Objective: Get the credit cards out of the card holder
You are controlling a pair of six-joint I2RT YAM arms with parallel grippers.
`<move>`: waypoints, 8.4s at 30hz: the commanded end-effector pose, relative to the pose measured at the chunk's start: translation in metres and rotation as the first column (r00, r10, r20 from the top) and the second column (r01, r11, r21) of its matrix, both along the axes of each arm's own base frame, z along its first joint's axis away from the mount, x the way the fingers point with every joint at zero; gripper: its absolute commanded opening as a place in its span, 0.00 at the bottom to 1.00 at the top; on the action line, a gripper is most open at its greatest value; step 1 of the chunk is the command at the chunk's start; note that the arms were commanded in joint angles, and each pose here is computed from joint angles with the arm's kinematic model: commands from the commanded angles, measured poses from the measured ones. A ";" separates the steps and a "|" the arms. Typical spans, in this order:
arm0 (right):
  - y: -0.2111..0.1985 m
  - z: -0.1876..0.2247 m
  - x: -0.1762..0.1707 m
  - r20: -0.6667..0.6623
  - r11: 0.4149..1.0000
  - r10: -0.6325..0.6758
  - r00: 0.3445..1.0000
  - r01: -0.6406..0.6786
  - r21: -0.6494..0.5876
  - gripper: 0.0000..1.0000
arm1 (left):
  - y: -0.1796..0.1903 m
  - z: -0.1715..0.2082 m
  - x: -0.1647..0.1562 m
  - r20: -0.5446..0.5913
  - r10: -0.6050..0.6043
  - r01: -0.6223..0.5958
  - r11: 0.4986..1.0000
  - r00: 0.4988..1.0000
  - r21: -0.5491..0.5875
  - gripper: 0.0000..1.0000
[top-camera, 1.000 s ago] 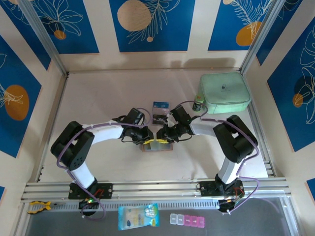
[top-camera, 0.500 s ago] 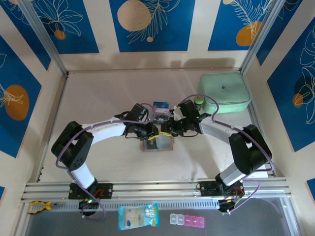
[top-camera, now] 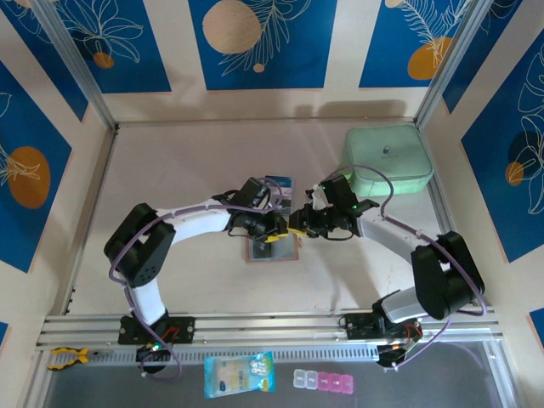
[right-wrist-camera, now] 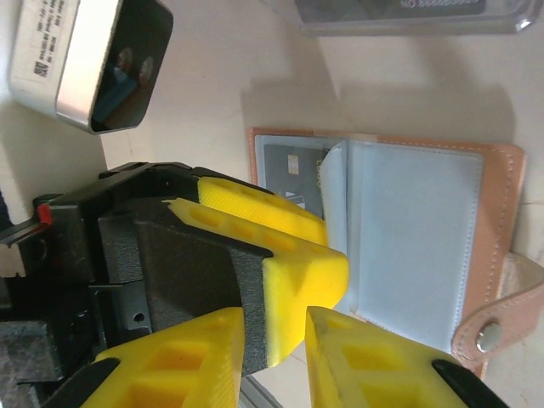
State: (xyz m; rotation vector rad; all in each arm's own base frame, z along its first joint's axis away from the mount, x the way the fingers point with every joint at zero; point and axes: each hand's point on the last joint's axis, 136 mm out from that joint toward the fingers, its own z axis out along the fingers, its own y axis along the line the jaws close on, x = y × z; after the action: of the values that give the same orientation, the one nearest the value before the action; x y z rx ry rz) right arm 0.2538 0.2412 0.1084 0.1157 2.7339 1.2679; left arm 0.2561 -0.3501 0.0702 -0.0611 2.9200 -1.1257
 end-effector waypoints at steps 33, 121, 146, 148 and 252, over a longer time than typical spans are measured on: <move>0.038 -0.025 -0.008 -0.082 0.995 0.097 0.992 -0.099 -0.025 0.27 | 0.076 -0.006 -0.001 0.029 0.123 -0.125 0.990 0.992 0.070 0.23; 0.081 -0.079 -0.019 -0.124 0.946 0.264 0.956 -0.282 -0.162 0.17 | 0.116 -0.056 -0.018 -0.066 0.149 -0.136 0.976 0.987 0.169 0.07; 0.050 -0.080 -0.017 -0.123 0.920 0.193 0.973 -0.223 -0.323 0.25 | 0.118 -0.059 -0.016 -0.059 0.132 -0.118 0.973 0.989 0.200 0.07; 0.050 -0.079 -0.017 -0.122 0.920 0.191 0.974 -0.221 -0.324 0.25 | 0.119 -0.058 -0.015 -0.054 0.132 -0.118 0.971 0.990 0.206 0.07; 0.035 -0.076 -0.021 -0.144 0.980 0.118 0.982 -0.139 -0.145 0.07 | 0.092 -0.054 -0.024 -0.039 0.050 -0.039 0.970 0.998 0.241 0.00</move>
State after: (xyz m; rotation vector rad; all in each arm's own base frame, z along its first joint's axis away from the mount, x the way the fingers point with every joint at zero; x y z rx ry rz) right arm 0.2376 0.2871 0.0343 -0.0125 2.9693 1.1553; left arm 0.2407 -0.2712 0.0282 -0.1378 2.9962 -0.8763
